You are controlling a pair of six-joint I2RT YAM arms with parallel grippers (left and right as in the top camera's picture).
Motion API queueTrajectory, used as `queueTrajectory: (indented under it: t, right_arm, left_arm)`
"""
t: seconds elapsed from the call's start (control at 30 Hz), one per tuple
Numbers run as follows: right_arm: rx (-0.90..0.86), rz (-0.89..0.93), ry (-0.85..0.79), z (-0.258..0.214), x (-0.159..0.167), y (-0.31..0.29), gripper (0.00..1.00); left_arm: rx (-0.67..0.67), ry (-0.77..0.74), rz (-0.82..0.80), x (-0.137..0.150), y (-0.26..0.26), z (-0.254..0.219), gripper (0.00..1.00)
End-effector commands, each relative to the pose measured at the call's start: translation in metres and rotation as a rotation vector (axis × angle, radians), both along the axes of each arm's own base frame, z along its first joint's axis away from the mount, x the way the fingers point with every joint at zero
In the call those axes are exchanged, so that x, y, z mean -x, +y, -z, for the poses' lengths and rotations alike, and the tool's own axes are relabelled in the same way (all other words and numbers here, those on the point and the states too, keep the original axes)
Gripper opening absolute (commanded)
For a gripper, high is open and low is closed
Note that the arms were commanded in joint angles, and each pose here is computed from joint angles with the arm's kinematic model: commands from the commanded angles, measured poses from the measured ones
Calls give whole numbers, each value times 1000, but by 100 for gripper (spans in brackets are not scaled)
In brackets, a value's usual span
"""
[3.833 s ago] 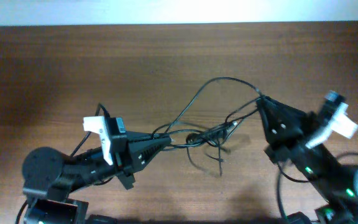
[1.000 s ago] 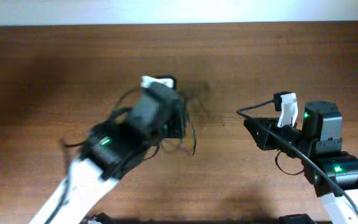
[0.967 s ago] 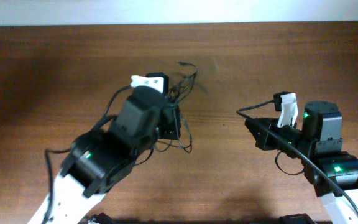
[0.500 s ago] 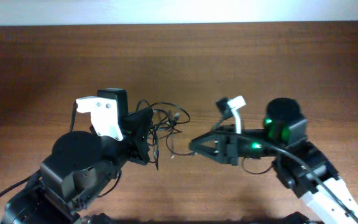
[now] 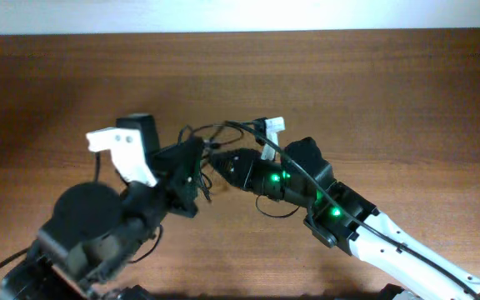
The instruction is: Untangle cables
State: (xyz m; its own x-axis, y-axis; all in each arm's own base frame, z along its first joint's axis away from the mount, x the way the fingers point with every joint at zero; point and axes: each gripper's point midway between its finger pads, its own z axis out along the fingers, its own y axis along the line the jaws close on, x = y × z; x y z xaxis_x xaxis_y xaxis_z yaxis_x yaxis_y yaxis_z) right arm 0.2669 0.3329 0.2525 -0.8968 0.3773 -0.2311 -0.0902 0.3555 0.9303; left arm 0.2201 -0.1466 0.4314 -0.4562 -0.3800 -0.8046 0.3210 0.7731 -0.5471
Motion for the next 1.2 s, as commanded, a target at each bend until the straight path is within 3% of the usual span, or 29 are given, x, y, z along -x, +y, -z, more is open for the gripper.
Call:
queueTrajectory:
  t: [0.0,0.07,0.13,0.2,0.27,0.3,0.4,0.47,0.5,0.53,0.57,0.63,0.67,0.73,0.77,0.83,0.9,0.93,0.97,1.0,1.07,1.13,1.17]
  right_arm:
    - [175,186,48,39,-31,-42,4]
    - [278,241,96,58,-43,-84,4]
    - [244,46,-162,16,-36,-78,4]
    - [219,-304,-611,-34,14,-61,31]
    - [187,-410,-833,-65,48,-64,48]
    - [186,-383,-925,-86,58,-71,55]
    - [168,-389,-976,-97,73,-62,67]
    - [223,-342,-967,-90,70,-45,67]
    - [285,-264,-960,-87,61,-43,67]
    - [346,-191,-941,-83,48,-49,66]
    - [372,-169,-941,-81,43,-52,68]
    - [324,-299,-1015,-82,64,-41,68]
    - [322,-311,-1008,-80,65,-40,49]
    - [336,-329,-983,-70,62,-36,33]
    - [392,-293,-951,-60,51,-40,9]
    - [736,253,-762,-47,-24,-118,4]
    - [812,567,-714,-76,-38,-185,4]
    - [784,683,-703,-97,-35,-213,4]
    - [705,777,-745,-133,-21,-243,4]
    - [649,844,-782,-158,-6,-263,4]
    - [575,1115,-829,-205,42,-331,4]
    - [594,1392,-773,-213,80,-388,4]
    - [605,1427,-757,-212,83,-395,4]
  left_arm:
    - [95,-105,-78,26,36,-32,0]
    - [102,-165,-240,43,84,-39,0]
    - [105,-169,-220,53,87,-38,0]
    - [39,-161,-203,50,83,-30,0]
    - [14,-165,-190,51,82,-29,0]
    - [17,-164,-173,52,79,-29,0]
    - [15,-144,-104,47,61,-26,0]
    - [-19,-168,46,43,27,-29,0]
    - [-104,-292,279,56,-9,-39,0]
    - [-160,-382,406,69,-23,-42,0]
    - [-172,-412,446,74,-27,-44,0]
    - [-167,-424,444,74,-27,-47,0]
    - [-162,-434,443,74,-28,-50,0]
    - [-145,-467,450,76,-29,-58,0]
    - [-142,-475,447,76,-29,-60,0]
    - [-194,-486,457,76,-28,-54,0]
    - [-303,-416,371,62,-15,-30,0]
    - [-354,-365,285,51,-2,-18,0]
    - [-460,-251,95,32,32,5,0]
    - [-485,-173,-38,24,55,16,0]
    - [-407,-10,-394,18,110,31,0]
    - [-309,76,-712,27,159,41,0]
    - [-298,80,-752,29,165,42,0]
